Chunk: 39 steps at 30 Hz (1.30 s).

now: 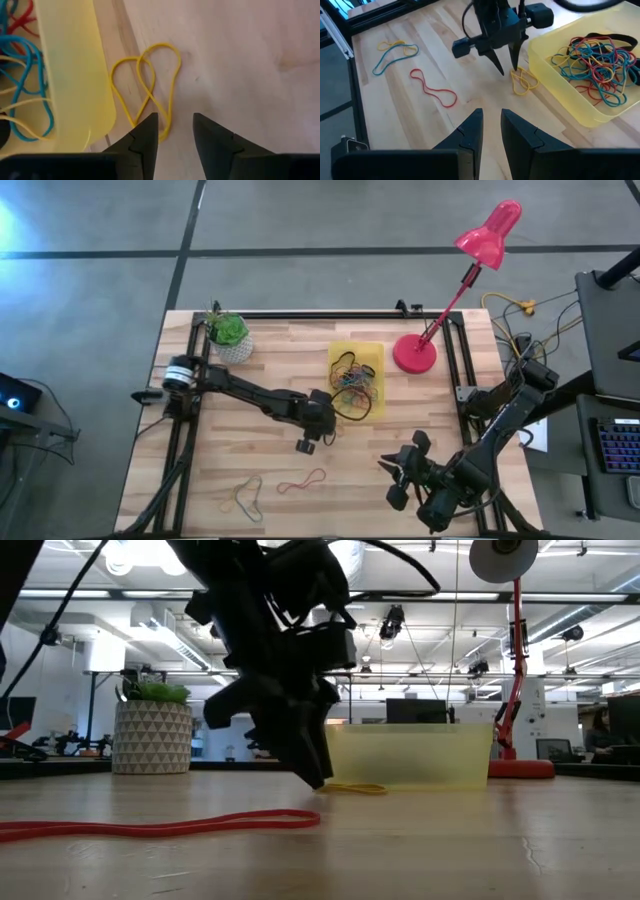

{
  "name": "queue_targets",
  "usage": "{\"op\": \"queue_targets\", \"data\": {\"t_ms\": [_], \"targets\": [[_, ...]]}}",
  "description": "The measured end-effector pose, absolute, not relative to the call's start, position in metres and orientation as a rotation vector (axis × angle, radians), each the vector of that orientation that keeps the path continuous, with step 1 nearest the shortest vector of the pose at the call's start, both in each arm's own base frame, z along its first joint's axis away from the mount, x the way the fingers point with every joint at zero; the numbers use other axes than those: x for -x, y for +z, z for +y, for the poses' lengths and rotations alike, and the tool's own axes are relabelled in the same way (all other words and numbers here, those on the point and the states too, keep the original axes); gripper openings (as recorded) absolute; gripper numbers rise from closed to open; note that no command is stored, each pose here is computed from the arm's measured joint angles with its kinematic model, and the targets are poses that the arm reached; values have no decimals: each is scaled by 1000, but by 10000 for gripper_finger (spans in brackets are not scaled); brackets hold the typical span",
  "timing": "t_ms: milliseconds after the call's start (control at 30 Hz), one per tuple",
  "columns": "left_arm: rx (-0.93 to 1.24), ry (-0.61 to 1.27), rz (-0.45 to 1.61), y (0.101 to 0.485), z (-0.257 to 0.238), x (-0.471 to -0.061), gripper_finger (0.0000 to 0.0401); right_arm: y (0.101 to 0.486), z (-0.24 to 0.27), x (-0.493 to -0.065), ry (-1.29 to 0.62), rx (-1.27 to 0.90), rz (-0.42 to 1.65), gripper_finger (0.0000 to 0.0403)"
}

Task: Pick and place rubber bands into bin
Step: Put the top yellow rubber band into the bin

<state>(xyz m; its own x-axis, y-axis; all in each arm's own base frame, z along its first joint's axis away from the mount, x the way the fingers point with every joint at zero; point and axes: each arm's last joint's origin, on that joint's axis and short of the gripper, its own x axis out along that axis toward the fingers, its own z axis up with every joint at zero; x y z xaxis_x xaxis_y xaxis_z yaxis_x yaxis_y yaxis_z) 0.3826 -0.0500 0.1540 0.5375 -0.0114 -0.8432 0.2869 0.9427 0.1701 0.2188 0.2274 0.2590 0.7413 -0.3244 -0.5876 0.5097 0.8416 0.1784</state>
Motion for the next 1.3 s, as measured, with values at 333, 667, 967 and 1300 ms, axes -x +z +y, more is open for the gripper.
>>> {"op": "queue_targets", "data": {"t_ms": [333,667,967,1300], "targets": [[-263,-164,1014,147,-37,-386,107,258,227,-219,-475,-369,566,59],[-101,-193,1047,142,-21,-386,107,258,227,-219,-475,-368,566,59],[-36,-243,1074,139,-20,-384,107,258,228,-219,-475,-370,564,59],[-18,-271,1138,137,-23,-378,36,258,228,-219,-471,-379,559,59]]}}
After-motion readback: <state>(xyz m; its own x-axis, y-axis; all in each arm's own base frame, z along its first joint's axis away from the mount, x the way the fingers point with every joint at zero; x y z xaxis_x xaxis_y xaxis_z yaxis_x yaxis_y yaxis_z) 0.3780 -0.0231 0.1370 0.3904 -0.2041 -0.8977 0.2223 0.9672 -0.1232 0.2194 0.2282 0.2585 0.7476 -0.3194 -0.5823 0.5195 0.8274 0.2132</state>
